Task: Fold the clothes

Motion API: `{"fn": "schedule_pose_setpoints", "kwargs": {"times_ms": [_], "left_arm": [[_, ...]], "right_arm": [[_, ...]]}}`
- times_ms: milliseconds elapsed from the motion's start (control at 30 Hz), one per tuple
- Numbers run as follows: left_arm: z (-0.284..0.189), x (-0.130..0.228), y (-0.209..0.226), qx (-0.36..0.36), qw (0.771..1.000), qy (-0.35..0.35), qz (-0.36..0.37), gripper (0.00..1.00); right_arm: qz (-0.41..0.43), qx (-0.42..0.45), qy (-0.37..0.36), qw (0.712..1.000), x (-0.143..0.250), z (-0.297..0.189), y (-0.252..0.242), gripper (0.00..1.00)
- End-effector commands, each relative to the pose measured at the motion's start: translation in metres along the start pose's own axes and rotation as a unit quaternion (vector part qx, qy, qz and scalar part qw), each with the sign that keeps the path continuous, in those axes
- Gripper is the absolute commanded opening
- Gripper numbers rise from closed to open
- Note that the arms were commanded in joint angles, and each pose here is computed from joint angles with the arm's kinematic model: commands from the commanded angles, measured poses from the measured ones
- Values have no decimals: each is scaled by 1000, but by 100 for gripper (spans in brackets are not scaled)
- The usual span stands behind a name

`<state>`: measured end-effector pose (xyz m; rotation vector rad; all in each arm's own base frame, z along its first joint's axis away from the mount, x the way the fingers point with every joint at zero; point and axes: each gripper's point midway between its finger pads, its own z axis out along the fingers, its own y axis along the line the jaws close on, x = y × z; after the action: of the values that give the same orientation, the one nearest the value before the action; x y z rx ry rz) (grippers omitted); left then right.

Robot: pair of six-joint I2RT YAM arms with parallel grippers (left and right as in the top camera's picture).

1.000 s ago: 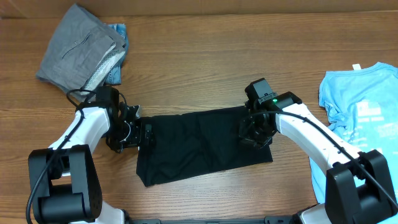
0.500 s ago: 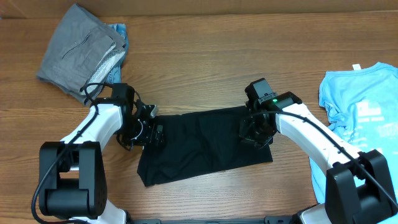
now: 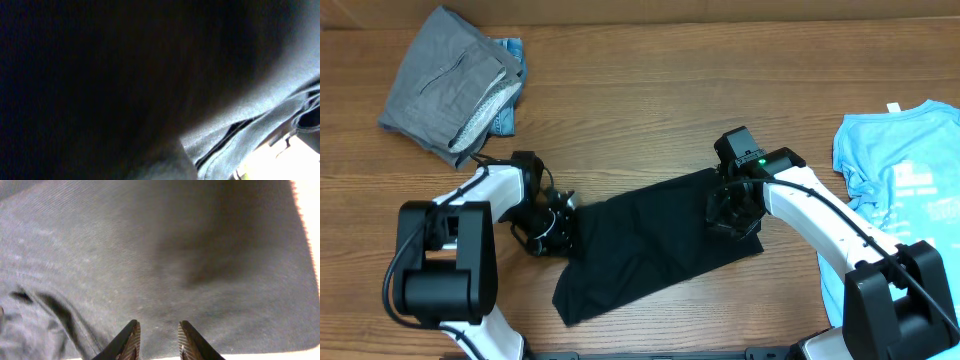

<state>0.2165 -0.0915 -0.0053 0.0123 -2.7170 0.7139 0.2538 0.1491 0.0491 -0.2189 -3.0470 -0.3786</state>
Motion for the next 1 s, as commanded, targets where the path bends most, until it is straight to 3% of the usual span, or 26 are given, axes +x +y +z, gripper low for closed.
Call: {"fn": "schedule_pose_setpoints", "kwargs": {"times_ms": [0, 200, 400, 600, 733, 900, 933, 967], "left_arm": [[-7, 12, 42, -91, 993, 48, -57, 4], [-83, 5, 44, -132, 987, 38, -89, 4], [-172, -15, 41, -223, 969, -31, -98, 4], [-229, -34, 2, -228, 962, -121, -84, 4], [-218, -39, -25, -225, 963, -124, -82, 4], [-168, -34, -78, -209, 971, -92, -63, 4], [-155, -31, -90, -218, 972, -82, -44, 5], [-145, -26, -98, -230, 970, -72, -24, 13]], "right_arm": [[-6, -4, -22, 1000, -6, -14, 4, 25], [-11, 2, -49, 999, -14, -40, 9, 25], [-14, -3, -65, 998, -21, -56, 16, 25], [-14, -3, -65, 998, -21, -56, 16, 25], [-10, 0, -60, 998, -20, -56, 13, 25], [5, 4, -55, 998, -20, -57, 4, 25], [10, 5, -54, 998, -21, -58, 2, 25], [14, 5, -54, 998, -21, -59, -1, 25]]}}
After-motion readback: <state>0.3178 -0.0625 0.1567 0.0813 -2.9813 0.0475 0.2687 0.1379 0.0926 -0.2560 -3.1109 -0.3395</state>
